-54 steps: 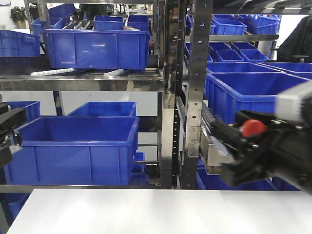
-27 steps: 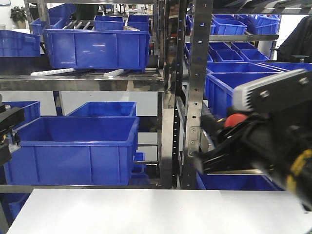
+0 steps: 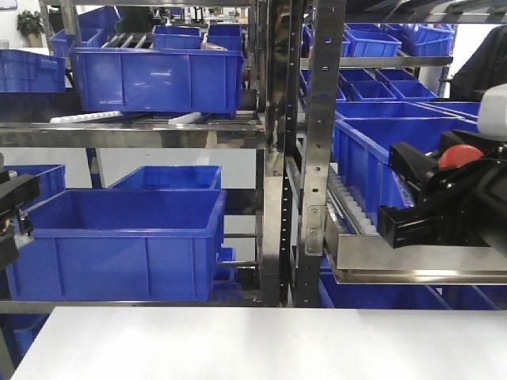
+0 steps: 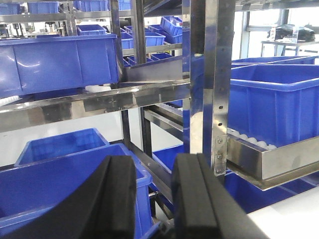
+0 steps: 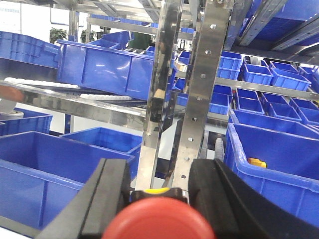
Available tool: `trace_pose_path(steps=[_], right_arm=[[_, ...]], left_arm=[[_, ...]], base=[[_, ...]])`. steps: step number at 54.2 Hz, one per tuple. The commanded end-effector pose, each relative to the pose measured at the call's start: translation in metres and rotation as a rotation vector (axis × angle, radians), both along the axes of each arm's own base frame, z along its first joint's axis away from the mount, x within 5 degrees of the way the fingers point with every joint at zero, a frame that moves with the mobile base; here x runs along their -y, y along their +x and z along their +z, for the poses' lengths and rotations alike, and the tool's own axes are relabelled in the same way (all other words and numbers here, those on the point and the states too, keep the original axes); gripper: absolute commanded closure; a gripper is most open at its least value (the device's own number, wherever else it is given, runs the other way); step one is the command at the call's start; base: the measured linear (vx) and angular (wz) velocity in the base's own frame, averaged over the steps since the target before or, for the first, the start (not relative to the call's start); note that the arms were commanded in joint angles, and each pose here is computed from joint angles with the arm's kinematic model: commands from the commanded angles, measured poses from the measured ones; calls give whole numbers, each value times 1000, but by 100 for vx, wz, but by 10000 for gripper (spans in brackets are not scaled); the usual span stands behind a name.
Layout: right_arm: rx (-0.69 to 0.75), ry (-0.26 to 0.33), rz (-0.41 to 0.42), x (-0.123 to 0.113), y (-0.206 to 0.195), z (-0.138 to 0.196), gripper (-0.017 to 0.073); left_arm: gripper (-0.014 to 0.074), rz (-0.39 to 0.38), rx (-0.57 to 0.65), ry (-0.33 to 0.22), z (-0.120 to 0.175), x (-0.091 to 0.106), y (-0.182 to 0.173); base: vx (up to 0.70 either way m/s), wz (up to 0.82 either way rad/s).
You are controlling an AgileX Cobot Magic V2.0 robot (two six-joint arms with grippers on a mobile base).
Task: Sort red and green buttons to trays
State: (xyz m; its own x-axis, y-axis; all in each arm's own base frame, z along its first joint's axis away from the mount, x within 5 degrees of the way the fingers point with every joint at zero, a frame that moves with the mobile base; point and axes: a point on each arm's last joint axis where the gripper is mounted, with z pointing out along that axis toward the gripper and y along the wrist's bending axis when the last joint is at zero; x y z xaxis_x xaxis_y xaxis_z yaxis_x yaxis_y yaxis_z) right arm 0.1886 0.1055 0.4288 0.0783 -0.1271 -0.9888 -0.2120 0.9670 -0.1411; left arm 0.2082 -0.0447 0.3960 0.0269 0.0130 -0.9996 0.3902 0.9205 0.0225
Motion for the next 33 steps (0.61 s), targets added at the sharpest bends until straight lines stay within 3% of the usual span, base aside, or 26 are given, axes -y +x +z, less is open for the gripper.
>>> trace_pose_path(steps=[1,33], right_arm=[[69,-5,-13,5,-4,17,568],[70,-6,-13,5,-4,17,568]], left_arm=[[594,-17,44,-93,18,1,-5],[594,-17,44,-93,18,1,-5]], base=[[0,0],[0,0]])
